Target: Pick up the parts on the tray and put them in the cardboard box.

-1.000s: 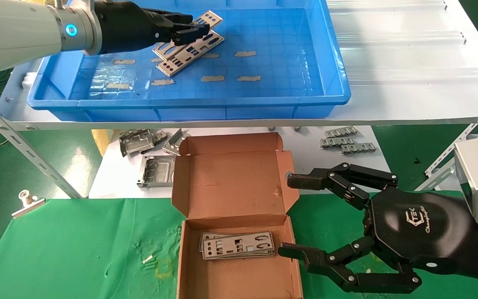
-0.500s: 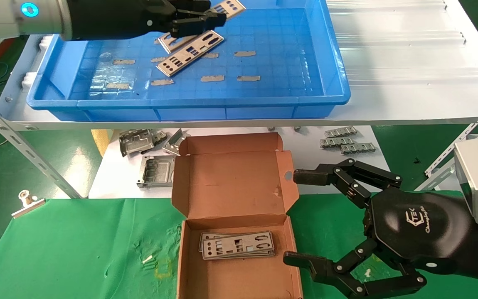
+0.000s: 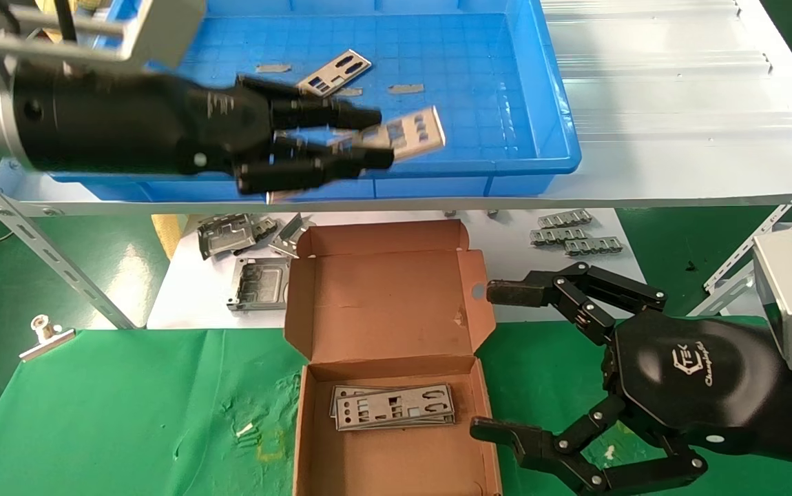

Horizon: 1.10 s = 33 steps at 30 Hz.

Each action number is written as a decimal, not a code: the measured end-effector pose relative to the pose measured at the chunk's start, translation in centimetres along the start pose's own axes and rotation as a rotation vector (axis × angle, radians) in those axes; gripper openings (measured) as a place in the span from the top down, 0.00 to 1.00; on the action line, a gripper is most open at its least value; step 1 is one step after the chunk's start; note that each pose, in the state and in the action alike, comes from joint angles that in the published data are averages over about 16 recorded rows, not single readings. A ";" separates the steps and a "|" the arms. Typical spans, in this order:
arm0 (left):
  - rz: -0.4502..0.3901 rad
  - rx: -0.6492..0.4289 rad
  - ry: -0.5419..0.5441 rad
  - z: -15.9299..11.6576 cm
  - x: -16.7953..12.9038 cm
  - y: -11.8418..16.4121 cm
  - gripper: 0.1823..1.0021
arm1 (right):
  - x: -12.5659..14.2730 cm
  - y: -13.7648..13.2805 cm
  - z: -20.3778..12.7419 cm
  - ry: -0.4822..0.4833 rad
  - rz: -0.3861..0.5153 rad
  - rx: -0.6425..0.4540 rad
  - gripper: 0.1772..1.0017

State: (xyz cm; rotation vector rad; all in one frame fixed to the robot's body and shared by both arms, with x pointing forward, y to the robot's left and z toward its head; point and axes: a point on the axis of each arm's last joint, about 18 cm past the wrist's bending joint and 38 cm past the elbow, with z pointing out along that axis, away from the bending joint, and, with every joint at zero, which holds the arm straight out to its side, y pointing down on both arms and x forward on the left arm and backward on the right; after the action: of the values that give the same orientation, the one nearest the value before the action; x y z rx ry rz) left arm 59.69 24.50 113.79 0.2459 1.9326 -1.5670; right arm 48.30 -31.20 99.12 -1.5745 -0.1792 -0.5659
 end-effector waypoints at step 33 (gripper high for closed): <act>0.105 -0.252 0.150 9.1 11.0 23.3 0.68 | 0.0 0.0 0.0 0.000 0.000 0.000 0.00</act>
State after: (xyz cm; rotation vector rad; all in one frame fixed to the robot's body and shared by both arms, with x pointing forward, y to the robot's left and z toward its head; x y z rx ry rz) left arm 66.20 19.82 87.61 0.3596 2.1713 -1.2536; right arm 48.30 -31.20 99.12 -1.5745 -0.1792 -0.5659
